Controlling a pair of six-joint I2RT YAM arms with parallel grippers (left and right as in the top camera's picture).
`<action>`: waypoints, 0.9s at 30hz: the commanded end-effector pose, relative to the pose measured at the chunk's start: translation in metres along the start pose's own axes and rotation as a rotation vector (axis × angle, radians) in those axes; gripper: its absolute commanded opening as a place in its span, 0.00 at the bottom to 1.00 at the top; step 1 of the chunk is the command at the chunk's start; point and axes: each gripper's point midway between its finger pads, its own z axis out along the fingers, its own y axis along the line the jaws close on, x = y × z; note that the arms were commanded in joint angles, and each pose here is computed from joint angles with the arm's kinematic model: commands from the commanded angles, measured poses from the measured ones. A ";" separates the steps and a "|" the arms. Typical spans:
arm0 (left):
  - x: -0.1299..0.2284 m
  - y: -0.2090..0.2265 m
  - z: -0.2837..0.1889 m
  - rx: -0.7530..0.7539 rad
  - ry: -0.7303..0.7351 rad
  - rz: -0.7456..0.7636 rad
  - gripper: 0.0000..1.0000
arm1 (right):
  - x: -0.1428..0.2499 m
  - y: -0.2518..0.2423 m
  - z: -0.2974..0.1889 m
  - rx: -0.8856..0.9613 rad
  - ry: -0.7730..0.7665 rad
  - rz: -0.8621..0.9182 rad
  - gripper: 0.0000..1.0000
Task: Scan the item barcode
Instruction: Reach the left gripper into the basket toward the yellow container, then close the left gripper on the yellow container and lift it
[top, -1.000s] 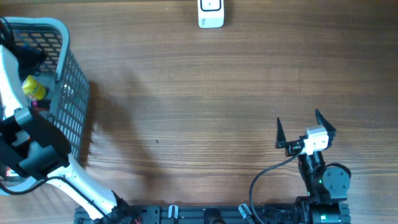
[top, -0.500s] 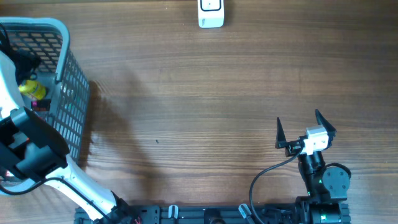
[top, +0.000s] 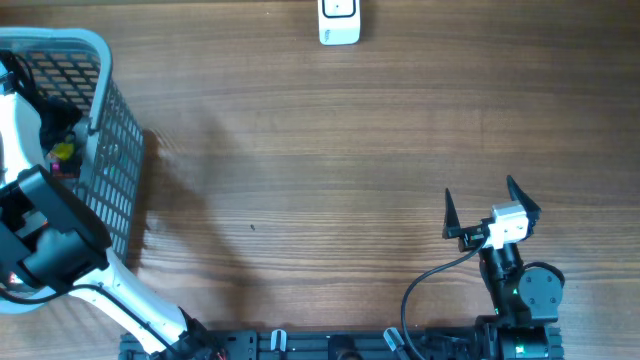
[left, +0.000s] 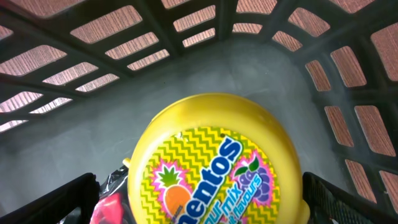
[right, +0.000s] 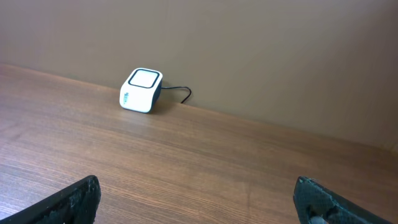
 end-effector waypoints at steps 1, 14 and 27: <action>-0.001 0.002 0.004 -0.016 -0.010 0.002 0.97 | 0.000 -0.001 0.000 0.010 -0.001 0.018 1.00; -0.010 0.005 0.004 -0.033 -0.051 -0.007 0.82 | 0.000 -0.001 0.000 0.010 -0.001 0.018 1.00; -0.022 0.007 0.005 -0.038 -0.097 -0.026 0.94 | 0.000 -0.001 0.000 0.010 -0.001 0.018 1.00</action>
